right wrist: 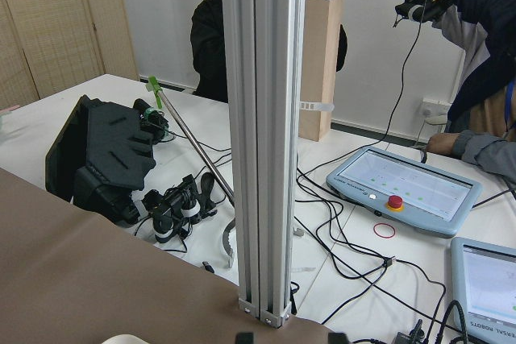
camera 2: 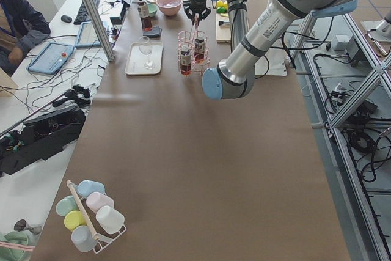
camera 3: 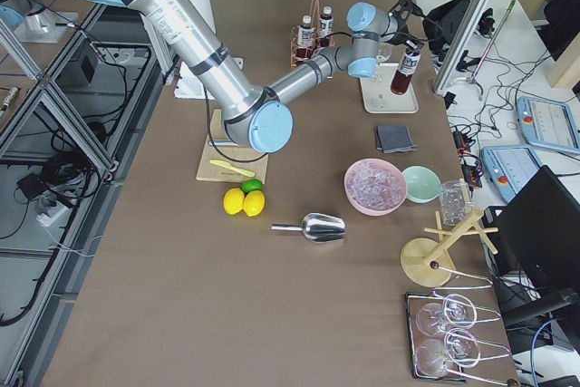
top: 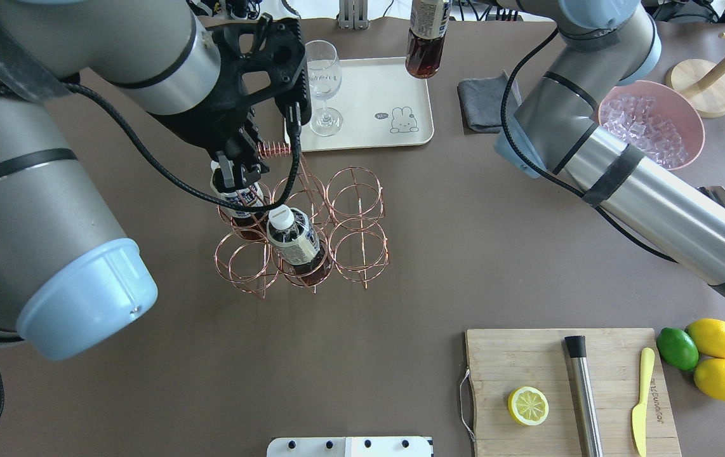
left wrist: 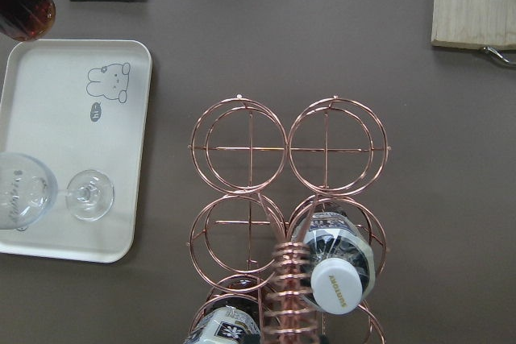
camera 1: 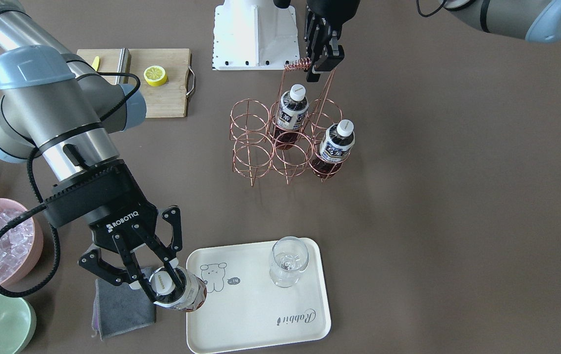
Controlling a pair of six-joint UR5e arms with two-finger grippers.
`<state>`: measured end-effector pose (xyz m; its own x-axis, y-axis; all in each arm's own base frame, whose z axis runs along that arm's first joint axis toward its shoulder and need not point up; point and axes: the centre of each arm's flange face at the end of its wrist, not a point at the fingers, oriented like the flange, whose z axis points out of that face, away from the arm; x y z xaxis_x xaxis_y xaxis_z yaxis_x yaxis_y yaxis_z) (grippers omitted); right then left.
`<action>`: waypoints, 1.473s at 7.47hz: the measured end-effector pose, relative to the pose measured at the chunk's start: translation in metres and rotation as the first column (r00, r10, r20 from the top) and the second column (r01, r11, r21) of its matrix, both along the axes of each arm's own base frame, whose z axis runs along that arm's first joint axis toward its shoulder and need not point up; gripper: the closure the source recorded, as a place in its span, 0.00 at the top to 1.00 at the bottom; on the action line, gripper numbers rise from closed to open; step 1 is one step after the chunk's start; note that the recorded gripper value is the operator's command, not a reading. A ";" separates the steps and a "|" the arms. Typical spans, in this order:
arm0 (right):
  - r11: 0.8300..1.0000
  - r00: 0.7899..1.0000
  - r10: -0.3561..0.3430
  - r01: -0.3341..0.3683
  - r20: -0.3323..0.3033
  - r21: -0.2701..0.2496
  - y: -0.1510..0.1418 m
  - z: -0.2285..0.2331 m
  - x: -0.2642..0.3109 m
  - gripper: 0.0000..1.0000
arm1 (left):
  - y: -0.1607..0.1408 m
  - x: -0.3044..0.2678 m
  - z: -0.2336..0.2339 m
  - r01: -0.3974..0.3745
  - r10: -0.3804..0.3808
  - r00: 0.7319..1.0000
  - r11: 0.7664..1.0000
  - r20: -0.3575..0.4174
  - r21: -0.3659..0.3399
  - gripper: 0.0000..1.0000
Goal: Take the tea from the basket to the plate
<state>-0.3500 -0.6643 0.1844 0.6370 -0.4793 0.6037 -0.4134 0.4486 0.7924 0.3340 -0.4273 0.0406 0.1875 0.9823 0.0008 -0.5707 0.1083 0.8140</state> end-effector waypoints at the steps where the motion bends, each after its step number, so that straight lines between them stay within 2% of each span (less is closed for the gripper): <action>1: 1.000 1.000 0.010 -0.011 -0.008 -0.007 -0.005 -0.002 -0.018 0.00 | -0.013 -0.018 0.006 -0.007 0.007 1.000 1.000 -0.001 0.006 0.00; 4: 0.999 0.999 0.029 -0.029 -0.019 -0.025 0.009 -0.002 -0.078 0.00 | -0.062 -0.098 0.052 -0.020 0.020 1.000 1.000 0.011 0.015 0.00; 6: 0.999 0.999 0.039 -0.040 -0.028 -0.033 0.011 0.004 -0.088 0.00 | -0.087 -0.155 0.098 -0.021 0.021 0.999 1.000 0.028 0.014 0.00; 8: 0.998 0.998 0.056 -0.058 -0.039 -0.038 0.009 0.003 -0.101 0.00 | -0.100 -0.200 0.139 0.004 -0.005 0.998 1.000 0.060 0.006 0.00; 11: 0.997 0.996 0.068 -0.070 -0.051 -0.037 0.018 0.013 -0.129 0.00 | -0.110 -0.254 0.197 0.086 -0.078 0.991 0.994 0.109 -0.067 0.00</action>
<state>-0.4789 -0.6461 0.1971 0.6972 -0.4100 0.5881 -0.4050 0.4515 0.7950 0.0798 -0.5373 0.2377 0.2697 0.9619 -0.0445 -0.6403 0.2137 0.7378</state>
